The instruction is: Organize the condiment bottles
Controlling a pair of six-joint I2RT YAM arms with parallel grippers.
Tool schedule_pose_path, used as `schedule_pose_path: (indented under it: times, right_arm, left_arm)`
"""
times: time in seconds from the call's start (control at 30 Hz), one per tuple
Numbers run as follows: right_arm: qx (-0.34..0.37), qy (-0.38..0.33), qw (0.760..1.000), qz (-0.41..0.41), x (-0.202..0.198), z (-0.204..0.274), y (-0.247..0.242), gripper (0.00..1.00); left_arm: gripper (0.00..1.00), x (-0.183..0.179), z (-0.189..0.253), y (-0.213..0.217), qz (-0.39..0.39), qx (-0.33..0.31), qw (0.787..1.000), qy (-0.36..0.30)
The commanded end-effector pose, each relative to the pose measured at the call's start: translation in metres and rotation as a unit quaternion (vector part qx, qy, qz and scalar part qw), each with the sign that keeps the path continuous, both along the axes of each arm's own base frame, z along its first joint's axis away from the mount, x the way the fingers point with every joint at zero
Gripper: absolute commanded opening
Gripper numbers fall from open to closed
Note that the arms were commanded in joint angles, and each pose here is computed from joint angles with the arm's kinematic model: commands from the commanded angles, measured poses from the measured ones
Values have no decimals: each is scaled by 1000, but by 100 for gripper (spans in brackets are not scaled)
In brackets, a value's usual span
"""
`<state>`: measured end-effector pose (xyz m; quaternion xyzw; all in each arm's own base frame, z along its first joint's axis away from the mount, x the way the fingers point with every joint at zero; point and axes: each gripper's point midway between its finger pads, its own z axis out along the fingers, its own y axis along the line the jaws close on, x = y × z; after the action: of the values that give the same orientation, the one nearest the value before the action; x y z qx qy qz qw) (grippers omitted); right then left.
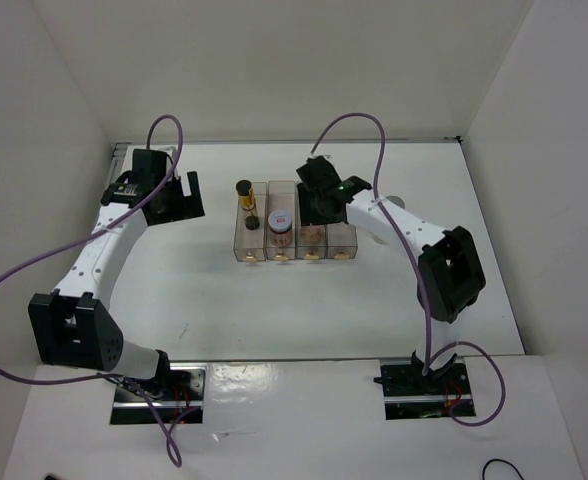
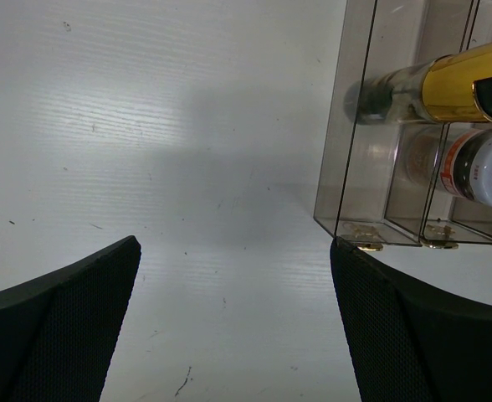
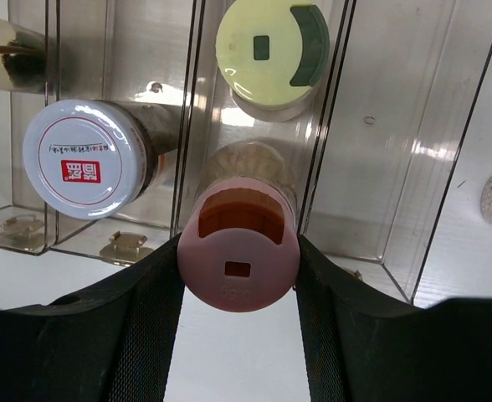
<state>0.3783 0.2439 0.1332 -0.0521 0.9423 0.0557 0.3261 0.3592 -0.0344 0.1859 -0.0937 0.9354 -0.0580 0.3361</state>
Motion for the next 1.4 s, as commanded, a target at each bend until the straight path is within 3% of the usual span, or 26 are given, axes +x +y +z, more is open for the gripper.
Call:
schedule_pose_path:
  times: [0.0,0.33,0.5,0.63,0.8,0.97,1.23,1.37]
  right_arm:
    - [19,-31,999,8,14,11,15,3]
    - [10,-19,1000,17,12,-6,24,17]
    - [-5,-9,1000,23,7,-7,23,38]
    - [-15,-10,1000,16,5,-4,17,45]
    - [-19,-5,1000,16,1,-3,14,67]
    - [-24,-21,999,6,1,23,7,89]
    - [-6,-122,992,-16,0,128,-17,95]
    - [-34,-153,986,-63,14,155,-62,97]
  left_arm:
    - [100,5,-3,3,-3,6,1000,-5]
    - [100,7,-2,2,-3,6,1000,-9]
    - [100,8,-2,4,0,10,1000,-9]
    - [100,7,1,4,0,9,1000,-14]
    - [100,7,1,4,0,9,1000,-14]
    - [100,5,8,4,0,9,1000,-23]
    - [100,3,10,2,0,2,1000,-23]
    - [100,2,13,2,0,2,1000,-27]
